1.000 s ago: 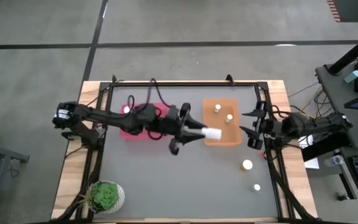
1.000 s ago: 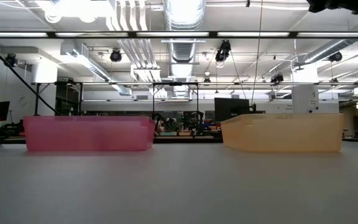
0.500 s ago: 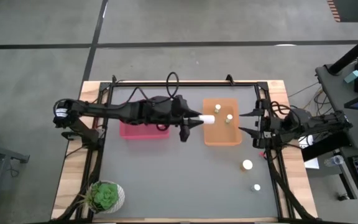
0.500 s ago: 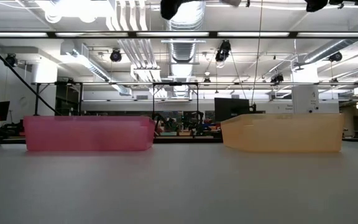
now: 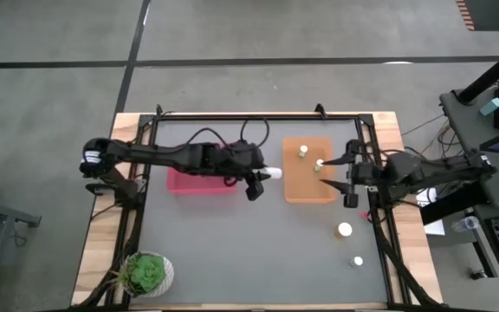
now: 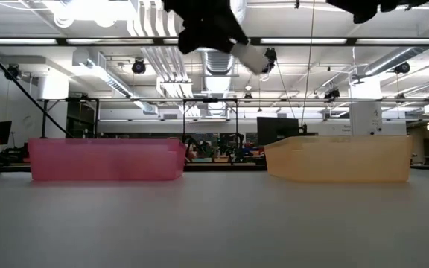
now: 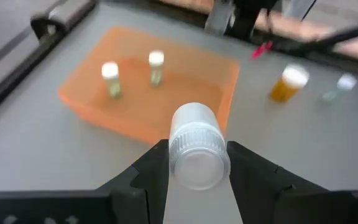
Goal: Pick and place medicine bottles into bin by pill shape (circle, oval)
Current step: Put the white pill into the orange bin
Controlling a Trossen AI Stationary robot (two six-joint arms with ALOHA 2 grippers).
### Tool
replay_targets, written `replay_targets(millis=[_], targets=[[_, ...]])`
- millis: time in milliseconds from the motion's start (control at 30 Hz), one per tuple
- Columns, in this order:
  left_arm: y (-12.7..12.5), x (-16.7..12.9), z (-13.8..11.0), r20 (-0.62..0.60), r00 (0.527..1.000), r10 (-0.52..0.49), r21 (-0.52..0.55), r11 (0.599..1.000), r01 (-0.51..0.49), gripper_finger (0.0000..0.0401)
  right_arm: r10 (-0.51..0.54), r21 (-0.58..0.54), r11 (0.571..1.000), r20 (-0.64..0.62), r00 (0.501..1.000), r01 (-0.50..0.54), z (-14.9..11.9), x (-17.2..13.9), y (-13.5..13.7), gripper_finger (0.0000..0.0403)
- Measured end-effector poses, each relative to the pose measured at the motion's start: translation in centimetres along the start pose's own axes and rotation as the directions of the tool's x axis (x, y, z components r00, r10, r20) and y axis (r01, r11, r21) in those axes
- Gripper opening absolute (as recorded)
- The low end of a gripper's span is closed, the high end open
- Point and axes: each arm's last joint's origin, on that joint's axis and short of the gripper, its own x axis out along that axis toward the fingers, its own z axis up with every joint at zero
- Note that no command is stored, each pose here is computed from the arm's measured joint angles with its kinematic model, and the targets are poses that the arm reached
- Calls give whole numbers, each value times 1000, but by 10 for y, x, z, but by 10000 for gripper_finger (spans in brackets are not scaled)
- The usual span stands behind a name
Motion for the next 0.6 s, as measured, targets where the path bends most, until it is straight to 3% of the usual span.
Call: replay_targets(millis=[233,367,433,600], targets=[[0,21,-13,-59,998,17,32,999,-15,128,45,50,998,-201,979,-36,6,38,8,214],[-2,30,-13,-40,999,9,70,998,-7,128,76,40,997,-371,925,-65,2,59,14,214],[-3,31,-11,-15,1000,1,86,996,1,128,48,43,999,-383,923,-34,13,69,11,214],[-4,31,-7,15,1000,-10,106,994,8,128,12,14,1000,-506,862,-6,12,86,9,214]])
